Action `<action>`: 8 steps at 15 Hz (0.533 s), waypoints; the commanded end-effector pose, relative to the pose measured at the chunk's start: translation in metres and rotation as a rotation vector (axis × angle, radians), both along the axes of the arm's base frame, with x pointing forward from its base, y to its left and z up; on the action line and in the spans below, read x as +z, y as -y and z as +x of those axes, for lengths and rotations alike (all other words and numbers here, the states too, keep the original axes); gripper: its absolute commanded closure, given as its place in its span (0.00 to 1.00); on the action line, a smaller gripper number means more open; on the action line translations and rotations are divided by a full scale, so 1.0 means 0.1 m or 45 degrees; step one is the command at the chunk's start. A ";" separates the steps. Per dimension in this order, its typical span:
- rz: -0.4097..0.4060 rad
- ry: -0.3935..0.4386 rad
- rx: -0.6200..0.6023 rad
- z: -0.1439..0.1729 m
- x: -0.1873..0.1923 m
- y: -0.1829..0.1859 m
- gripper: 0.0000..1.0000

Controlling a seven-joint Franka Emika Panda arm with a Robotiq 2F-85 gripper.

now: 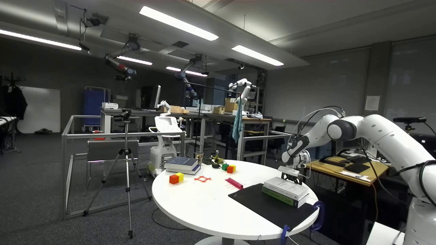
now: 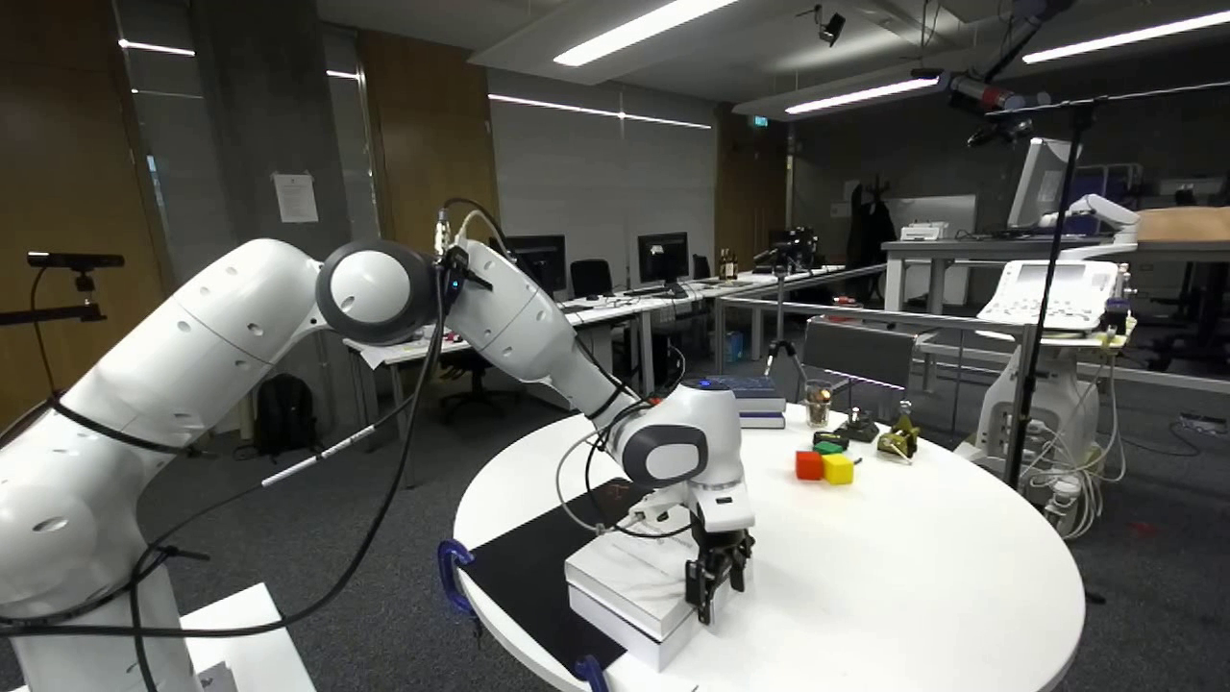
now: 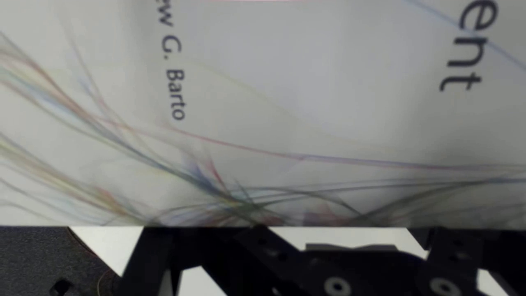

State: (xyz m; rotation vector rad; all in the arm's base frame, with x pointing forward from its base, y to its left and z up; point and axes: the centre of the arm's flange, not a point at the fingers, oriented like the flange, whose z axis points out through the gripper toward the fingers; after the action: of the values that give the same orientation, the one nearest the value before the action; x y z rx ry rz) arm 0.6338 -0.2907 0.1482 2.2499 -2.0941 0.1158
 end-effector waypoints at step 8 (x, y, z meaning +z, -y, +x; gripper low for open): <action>0.055 -0.057 0.023 -0.16 0.05 -0.28 0.00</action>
State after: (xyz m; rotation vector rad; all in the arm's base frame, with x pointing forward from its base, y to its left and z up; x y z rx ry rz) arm 0.6327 -0.2849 0.1483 2.2562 -2.0869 0.1067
